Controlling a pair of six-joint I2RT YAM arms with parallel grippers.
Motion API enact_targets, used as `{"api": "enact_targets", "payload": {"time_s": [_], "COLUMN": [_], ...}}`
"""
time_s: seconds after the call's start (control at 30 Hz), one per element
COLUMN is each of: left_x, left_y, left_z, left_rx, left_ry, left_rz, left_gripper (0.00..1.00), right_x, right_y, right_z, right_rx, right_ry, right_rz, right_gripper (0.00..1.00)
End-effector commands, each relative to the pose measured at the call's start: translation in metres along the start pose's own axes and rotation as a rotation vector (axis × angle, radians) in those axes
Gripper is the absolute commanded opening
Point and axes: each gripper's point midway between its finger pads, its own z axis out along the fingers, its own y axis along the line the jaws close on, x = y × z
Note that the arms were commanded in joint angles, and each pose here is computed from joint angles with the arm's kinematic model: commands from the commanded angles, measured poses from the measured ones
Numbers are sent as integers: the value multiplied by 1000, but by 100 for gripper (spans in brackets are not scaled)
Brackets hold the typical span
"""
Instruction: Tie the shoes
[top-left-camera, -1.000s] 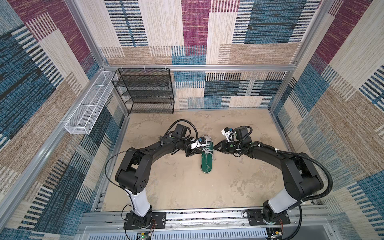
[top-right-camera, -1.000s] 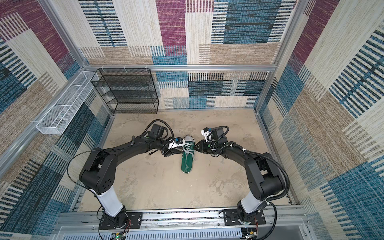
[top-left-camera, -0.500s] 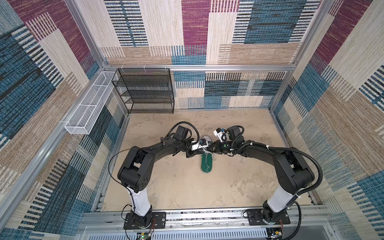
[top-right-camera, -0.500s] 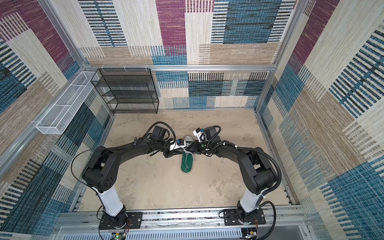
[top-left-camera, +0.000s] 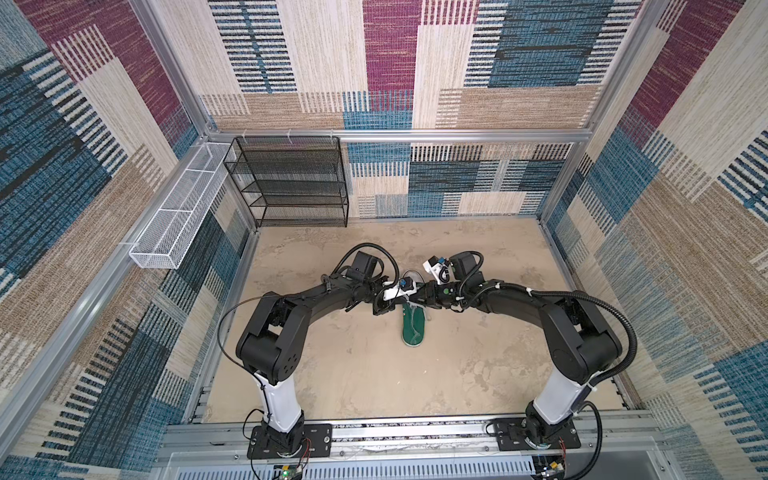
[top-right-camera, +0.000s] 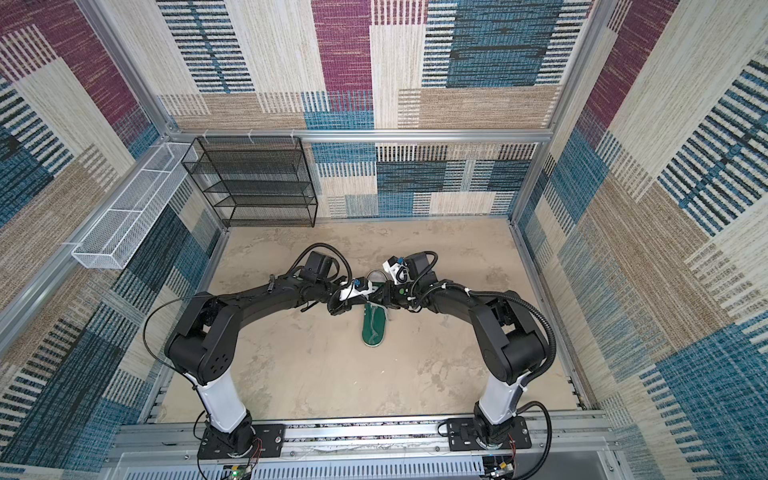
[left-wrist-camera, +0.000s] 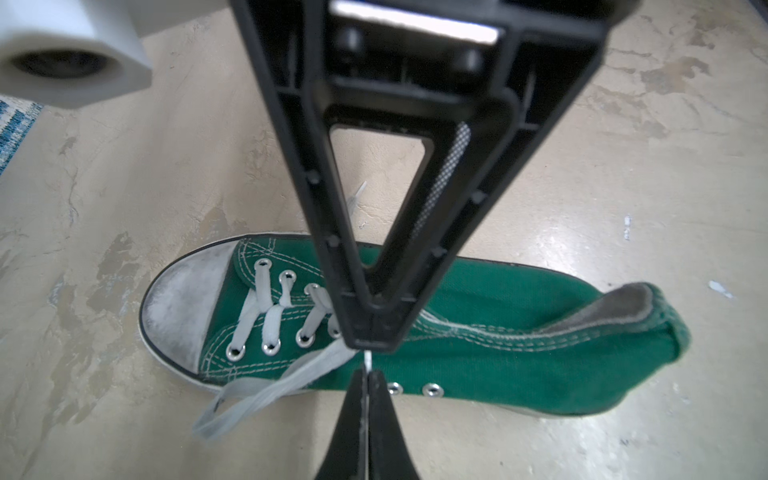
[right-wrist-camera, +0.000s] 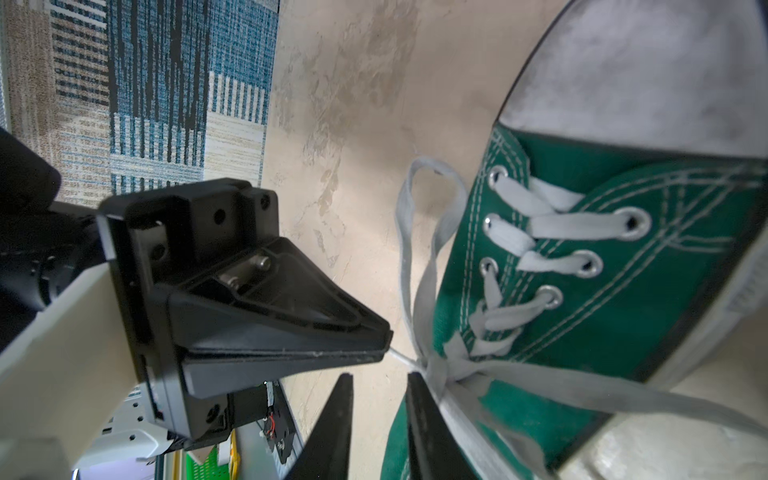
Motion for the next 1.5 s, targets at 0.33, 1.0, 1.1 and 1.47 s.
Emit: {"api": "enact_targets", "payload": {"time_s": [0.33, 1.0, 1.1, 1.47], "left_x": [-4, 0, 1, 18], "left_y": [1, 0, 1, -2], "left_z": [-6, -13, -13, -28], "left_rx": [-25, -48, -48, -103], "left_ry": [-2, 34, 35, 136], "left_rz": [-15, -33, -46, -86], "left_gripper": [0, 0, 0, 0], "right_x": [-2, 6, 5, 6], "right_y": [-20, -33, -32, -33], "right_z": [9, 11, 11, 11], "right_rx": [197, 265, 263, 266], "right_ry": [15, 26, 24, 27], "right_rz": [-133, -121, -122, -125], "right_gripper": [31, 22, 22, 22]}}
